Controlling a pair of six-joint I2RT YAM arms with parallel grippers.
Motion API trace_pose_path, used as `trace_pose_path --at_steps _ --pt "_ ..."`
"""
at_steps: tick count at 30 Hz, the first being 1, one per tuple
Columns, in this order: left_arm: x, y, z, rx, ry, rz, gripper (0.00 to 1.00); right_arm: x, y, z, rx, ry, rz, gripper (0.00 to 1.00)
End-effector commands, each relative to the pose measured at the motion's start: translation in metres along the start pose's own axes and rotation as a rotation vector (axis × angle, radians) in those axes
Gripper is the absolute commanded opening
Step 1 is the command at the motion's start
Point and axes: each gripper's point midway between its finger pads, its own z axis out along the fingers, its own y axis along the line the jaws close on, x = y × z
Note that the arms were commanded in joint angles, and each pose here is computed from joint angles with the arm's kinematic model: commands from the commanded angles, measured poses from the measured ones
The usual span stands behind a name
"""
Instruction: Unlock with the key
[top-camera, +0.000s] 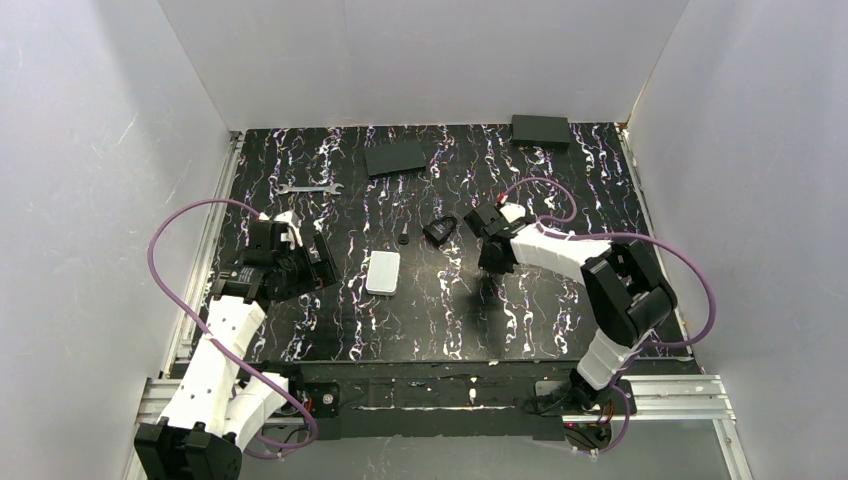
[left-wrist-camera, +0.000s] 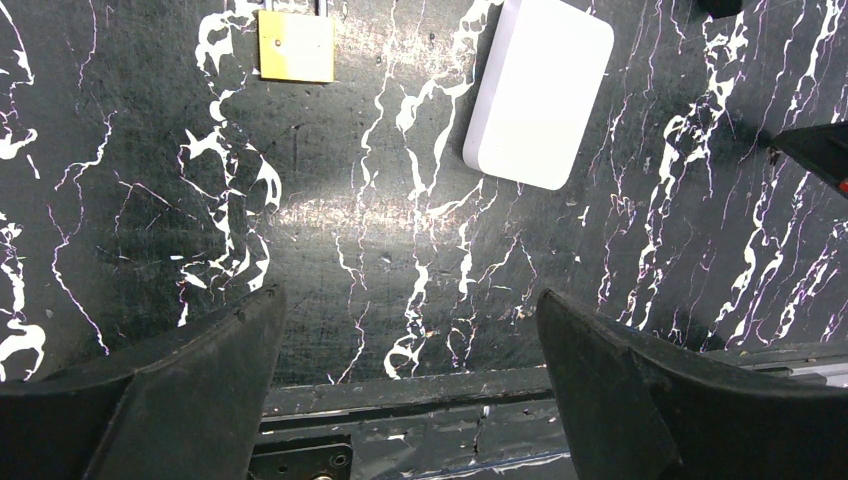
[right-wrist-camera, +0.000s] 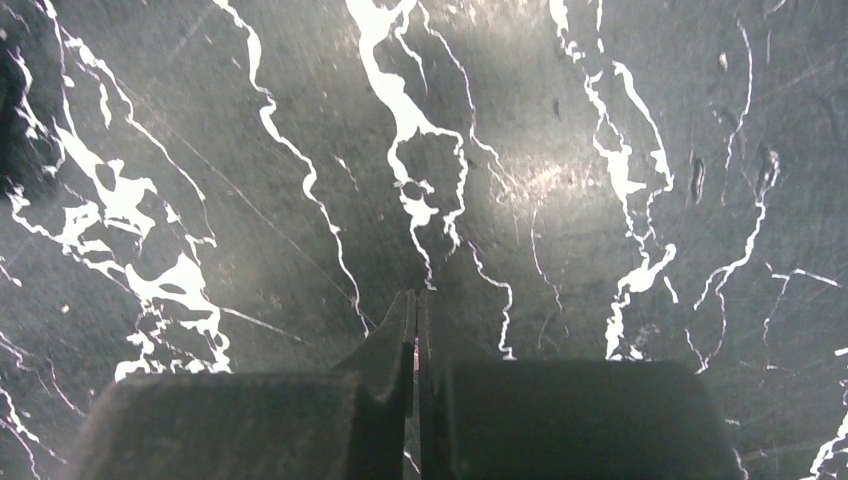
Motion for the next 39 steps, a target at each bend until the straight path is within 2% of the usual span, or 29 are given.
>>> trace_pose_path --at_steps 1,7,12,16,18,24,32,39 --pt "0.001 -0.008 -0.008 0.044 -0.003 0.007 0.94 -0.002 0.003 -0.017 -0.069 -0.002 0.028 0.01" --pt "0.005 -0.041 -0.015 0.237 -0.002 0.028 0.91 -0.011 0.016 -0.042 -0.185 -0.031 0.115 0.01" --pt "0.013 -0.075 -0.017 0.406 0.049 -0.028 0.86 -0.018 0.016 -0.065 -0.244 -0.061 0.251 0.01" --pt "0.014 -0.107 -0.018 0.499 0.038 -0.017 0.83 -0.024 0.023 -0.085 -0.322 -0.068 0.387 0.01" --pt "0.011 -0.123 -0.019 0.537 0.018 -0.014 0.77 -0.026 0.031 -0.097 -0.376 -0.075 0.439 0.01" --pt "0.007 -0.166 -0.013 0.62 0.002 -0.031 0.72 -0.032 0.052 -0.128 -0.473 -0.078 0.533 0.01" --pt "0.006 -0.219 -0.006 0.687 -0.09 0.026 0.59 -0.038 0.068 -0.157 -0.539 -0.117 0.55 0.01" --pt "0.012 -0.242 0.0 0.675 -0.169 0.126 0.57 -0.043 0.066 -0.177 -0.582 -0.128 0.619 0.01"
